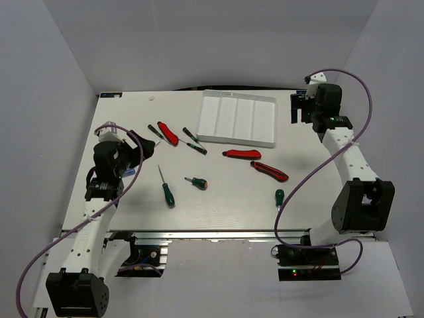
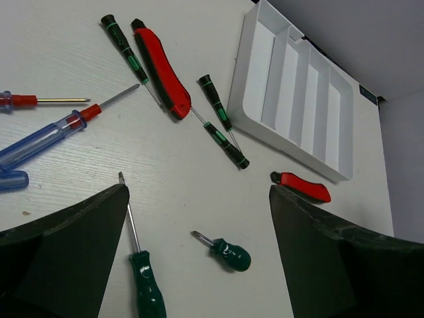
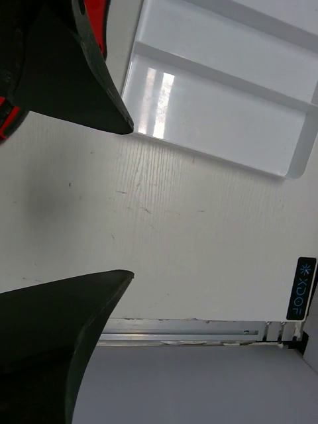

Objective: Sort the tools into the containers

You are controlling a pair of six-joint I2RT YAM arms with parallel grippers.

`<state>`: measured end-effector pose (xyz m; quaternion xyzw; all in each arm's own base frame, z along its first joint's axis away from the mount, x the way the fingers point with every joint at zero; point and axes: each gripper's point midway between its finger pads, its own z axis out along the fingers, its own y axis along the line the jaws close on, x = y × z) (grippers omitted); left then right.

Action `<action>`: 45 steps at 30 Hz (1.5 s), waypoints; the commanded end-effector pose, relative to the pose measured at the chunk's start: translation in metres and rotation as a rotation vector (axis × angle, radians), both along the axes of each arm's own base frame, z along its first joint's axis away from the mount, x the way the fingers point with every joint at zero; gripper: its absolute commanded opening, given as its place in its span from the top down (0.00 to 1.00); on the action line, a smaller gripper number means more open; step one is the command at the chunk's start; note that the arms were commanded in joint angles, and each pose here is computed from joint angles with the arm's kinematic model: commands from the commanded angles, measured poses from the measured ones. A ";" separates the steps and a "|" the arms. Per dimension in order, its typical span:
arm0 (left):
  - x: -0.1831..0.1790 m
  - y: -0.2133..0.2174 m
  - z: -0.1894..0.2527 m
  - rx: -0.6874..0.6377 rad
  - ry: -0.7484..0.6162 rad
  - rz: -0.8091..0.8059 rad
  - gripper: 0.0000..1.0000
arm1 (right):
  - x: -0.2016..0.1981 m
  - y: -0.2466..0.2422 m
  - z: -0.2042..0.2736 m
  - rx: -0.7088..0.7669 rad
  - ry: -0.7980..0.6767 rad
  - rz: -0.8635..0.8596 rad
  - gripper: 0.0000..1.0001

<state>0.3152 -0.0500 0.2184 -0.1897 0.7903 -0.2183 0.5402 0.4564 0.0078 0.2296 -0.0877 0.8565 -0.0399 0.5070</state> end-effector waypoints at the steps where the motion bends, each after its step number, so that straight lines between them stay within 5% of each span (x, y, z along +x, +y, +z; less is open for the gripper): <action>1: -0.001 -0.009 0.012 -0.027 -0.026 -0.046 0.02 | -0.009 0.012 0.022 0.003 -0.049 0.094 0.10; 9: -0.009 -0.015 -0.006 -0.069 0.025 -0.065 0.02 | -0.084 0.111 0.012 -0.171 -0.069 0.918 0.10; 14: -0.016 -0.021 -0.018 -0.095 0.060 -0.090 0.02 | -0.114 0.139 -0.031 -0.240 0.054 1.080 0.11; 21: -0.026 -0.033 -0.045 -0.129 0.159 -0.149 0.02 | -0.114 0.147 -0.087 -0.137 0.299 1.089 0.16; 28: -0.034 -0.038 -0.069 -0.155 0.254 -0.174 0.02 | -0.118 0.135 -0.147 -0.240 0.468 1.084 0.16; 45: -0.041 -0.035 -0.086 -0.156 0.315 -0.141 0.02 | -0.107 0.112 -0.218 -0.392 0.548 0.985 0.20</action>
